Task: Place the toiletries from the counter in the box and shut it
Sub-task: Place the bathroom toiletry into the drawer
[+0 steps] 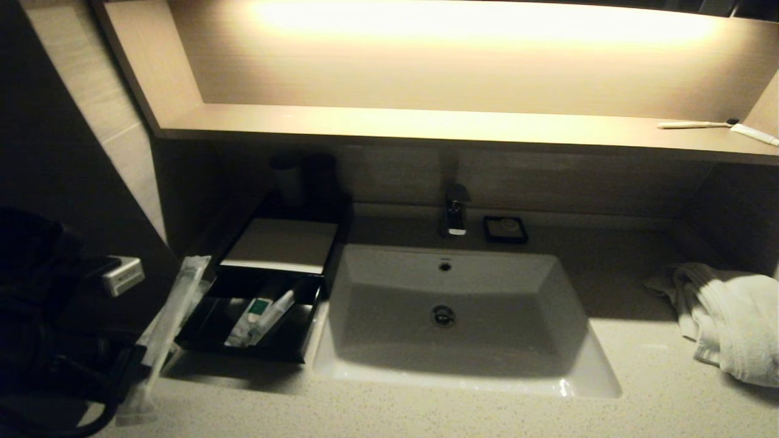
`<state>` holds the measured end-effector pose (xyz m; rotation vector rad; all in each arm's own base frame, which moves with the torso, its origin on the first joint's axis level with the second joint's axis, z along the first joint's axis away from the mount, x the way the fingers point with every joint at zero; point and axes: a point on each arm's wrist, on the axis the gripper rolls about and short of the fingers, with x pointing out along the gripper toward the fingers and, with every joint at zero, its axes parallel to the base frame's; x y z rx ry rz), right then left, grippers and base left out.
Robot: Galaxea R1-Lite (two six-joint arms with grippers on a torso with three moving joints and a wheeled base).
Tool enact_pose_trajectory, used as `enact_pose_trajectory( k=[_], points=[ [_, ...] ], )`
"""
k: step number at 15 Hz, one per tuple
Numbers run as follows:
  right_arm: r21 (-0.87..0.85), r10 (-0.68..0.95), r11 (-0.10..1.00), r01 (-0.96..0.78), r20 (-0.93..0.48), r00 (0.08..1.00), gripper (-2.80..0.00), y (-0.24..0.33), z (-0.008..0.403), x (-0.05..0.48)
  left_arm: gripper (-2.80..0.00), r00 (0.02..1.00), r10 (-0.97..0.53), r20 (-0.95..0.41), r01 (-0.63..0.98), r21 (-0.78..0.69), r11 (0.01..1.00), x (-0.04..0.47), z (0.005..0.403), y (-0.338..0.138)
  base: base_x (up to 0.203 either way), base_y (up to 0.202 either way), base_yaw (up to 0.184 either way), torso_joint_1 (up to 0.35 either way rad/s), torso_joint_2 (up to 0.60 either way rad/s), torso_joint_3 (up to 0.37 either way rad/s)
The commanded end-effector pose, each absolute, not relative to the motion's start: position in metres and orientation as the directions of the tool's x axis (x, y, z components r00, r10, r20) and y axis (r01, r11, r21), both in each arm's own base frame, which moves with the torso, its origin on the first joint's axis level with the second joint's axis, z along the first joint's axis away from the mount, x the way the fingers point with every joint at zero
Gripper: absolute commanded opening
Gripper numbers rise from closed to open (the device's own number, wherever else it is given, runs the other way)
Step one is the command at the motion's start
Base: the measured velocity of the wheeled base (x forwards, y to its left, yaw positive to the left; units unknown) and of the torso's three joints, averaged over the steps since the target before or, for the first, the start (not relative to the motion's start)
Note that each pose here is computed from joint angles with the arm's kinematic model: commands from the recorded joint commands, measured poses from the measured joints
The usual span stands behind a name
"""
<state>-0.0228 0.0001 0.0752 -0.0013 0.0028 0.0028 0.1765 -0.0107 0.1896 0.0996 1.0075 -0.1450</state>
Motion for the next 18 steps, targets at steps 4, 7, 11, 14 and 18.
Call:
enact_pose_trajectory(
  k=[4,7,11,14,18],
  points=[
    [-0.002,0.003,1.0,-0.003,-0.003,1.0,-2.8,0.0,0.075,-0.023,-2.8,0.458,-0.117,-0.881,0.304,0.032,0.952,0.221,0.187,-0.015,0.0,0.0,0.0,0.0,0.0,0.0],
    [-0.002,0.003,1.0,-0.003,-0.003,1.0,-2.8,0.0,0.075,-0.023,-2.8,0.36,-0.132,-0.924,0.318,-0.012,0.948,0.226,0.204,-0.016,0.0,0.0,0.0,0.0,0.0,0.0],
    [-0.002,0.003,1.0,-0.003,-0.003,1.0,-2.8,0.0,0.075,-0.023,-2.8,0.149,-0.133,-0.98,0.355,-0.073,0.932,0.239,0.216,-0.017,0.0,0.0,0.0,0.0,0.0,0.0],
    [-0.002,0.003,1.0,-0.003,-0.003,1.0,-2.8,0.0,0.075,-0.023,-2.8,0.073,-0.126,-0.989,0.367,-0.091,0.926,0.252,0.207,-0.018,0.0,0.0,0.0,0.0,0.0,0.0],
    [-0.002,0.003,1.0,-0.003,-0.003,1.0,-2.8,0.0,0.075,-0.023,-2.8,0.036,-0.128,-0.991,0.367,-0.106,0.924,0.273,0.193,-0.022,0.0,0.0,0.0,0.0,0.0,0.0]
  ],
)
